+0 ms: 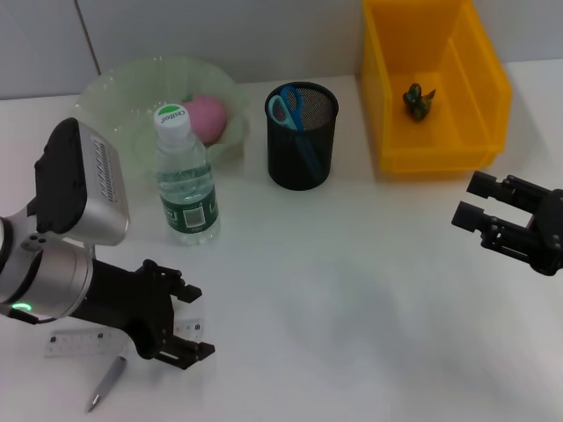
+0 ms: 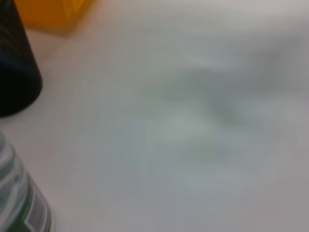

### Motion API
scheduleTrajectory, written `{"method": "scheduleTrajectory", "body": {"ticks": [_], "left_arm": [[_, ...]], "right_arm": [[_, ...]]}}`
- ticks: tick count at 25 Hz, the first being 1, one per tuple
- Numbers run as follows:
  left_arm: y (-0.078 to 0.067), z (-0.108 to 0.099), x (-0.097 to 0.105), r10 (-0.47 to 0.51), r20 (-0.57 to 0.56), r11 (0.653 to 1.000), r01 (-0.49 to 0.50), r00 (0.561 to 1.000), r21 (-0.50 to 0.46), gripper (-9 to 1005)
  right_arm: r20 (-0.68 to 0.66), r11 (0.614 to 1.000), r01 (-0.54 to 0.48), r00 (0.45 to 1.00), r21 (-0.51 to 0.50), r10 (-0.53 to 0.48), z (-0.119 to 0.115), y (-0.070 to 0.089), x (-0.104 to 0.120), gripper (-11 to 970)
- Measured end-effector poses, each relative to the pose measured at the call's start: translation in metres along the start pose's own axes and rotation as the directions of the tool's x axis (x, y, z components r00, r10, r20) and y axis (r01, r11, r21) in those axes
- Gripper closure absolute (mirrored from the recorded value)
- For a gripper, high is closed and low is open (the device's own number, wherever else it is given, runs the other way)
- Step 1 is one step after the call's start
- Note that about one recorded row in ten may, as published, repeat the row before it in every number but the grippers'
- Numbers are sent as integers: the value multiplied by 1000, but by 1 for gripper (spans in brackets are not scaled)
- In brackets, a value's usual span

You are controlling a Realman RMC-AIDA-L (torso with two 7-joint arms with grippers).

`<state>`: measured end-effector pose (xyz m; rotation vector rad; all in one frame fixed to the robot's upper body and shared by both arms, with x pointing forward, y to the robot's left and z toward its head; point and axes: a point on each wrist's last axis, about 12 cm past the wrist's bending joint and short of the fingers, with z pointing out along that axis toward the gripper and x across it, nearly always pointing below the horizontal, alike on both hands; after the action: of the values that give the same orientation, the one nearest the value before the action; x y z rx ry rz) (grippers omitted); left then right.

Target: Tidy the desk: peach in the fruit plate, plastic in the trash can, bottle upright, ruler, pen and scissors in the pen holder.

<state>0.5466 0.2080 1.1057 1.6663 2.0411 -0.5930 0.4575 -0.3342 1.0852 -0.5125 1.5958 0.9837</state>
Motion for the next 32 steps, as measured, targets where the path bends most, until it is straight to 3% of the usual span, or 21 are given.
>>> {"method": "scheduleTrajectory", "body": {"ticks": [24, 32], "left_arm": [[2, 7, 10, -19, -69, 1000, 19, 997, -12, 195], [3, 11, 5, 29, -109, 1000, -30, 994, -6, 409]], "right_arm": [[-17, 1000, 2, 1000, -8, -2, 3, -2, -1, 276], [-17, 1000, 2, 1000, -9, -2, 4, -2, -2, 275]]}}
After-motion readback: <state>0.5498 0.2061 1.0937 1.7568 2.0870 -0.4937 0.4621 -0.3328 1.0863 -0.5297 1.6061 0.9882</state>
